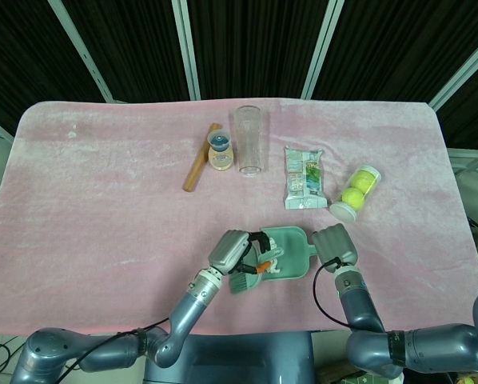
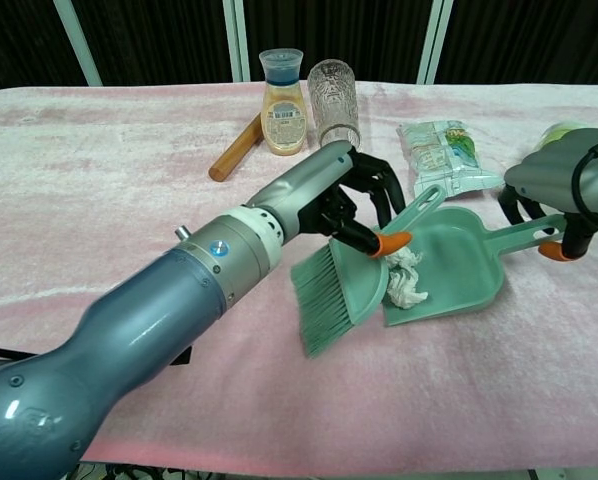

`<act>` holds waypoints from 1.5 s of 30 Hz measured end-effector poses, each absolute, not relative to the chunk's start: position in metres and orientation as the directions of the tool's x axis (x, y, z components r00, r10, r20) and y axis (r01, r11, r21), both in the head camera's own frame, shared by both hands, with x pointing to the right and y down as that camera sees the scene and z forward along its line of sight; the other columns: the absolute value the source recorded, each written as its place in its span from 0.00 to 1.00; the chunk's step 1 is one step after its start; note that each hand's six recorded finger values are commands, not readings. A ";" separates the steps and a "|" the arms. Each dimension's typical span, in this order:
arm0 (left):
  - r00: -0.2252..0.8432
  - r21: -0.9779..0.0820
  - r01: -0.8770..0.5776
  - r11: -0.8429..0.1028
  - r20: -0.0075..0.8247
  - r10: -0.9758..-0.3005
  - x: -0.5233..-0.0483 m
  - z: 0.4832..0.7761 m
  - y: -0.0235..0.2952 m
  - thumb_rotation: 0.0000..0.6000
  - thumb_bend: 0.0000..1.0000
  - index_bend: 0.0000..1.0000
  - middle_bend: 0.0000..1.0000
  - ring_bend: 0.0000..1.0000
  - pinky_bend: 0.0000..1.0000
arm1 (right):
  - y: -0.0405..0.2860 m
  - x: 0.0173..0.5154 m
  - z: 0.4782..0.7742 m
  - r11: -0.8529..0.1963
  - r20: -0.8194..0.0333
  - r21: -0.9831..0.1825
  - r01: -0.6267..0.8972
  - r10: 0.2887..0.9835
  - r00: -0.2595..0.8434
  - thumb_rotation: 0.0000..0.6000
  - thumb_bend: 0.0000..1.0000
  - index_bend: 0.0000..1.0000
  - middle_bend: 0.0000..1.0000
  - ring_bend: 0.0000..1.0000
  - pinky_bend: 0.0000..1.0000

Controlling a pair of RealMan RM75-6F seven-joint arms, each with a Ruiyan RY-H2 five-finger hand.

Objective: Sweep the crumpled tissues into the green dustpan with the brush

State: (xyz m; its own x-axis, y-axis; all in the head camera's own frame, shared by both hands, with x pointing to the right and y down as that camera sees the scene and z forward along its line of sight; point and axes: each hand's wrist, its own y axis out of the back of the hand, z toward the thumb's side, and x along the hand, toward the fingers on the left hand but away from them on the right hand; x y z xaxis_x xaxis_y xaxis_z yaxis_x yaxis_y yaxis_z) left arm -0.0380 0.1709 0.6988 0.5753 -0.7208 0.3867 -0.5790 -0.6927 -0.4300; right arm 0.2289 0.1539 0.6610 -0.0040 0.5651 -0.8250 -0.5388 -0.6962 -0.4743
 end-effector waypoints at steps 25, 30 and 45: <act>0.498 -0.461 -0.715 -0.526 0.192 -0.846 0.007 0.671 0.113 1.00 0.36 0.61 0.65 0.89 1.00 | 0.150 0.230 0.662 -0.694 -0.812 -0.498 -0.520 0.584 -0.001 1.00 0.45 0.61 0.56 0.65 0.79; 0.473 -0.466 -0.725 -0.507 0.198 -0.858 -0.003 0.676 0.109 1.00 0.36 0.61 0.65 0.89 1.00 | 0.150 0.230 0.662 -0.693 -0.810 -0.500 -0.519 0.586 -0.003 1.00 0.45 0.61 0.57 0.65 0.79; 0.568 -0.498 -0.603 -0.623 0.281 -0.774 -0.047 0.686 0.139 1.00 0.36 0.62 0.67 0.89 1.00 | 0.153 0.228 0.660 -0.692 -0.807 -0.504 -0.518 0.590 -0.003 1.00 0.45 0.61 0.57 0.65 0.79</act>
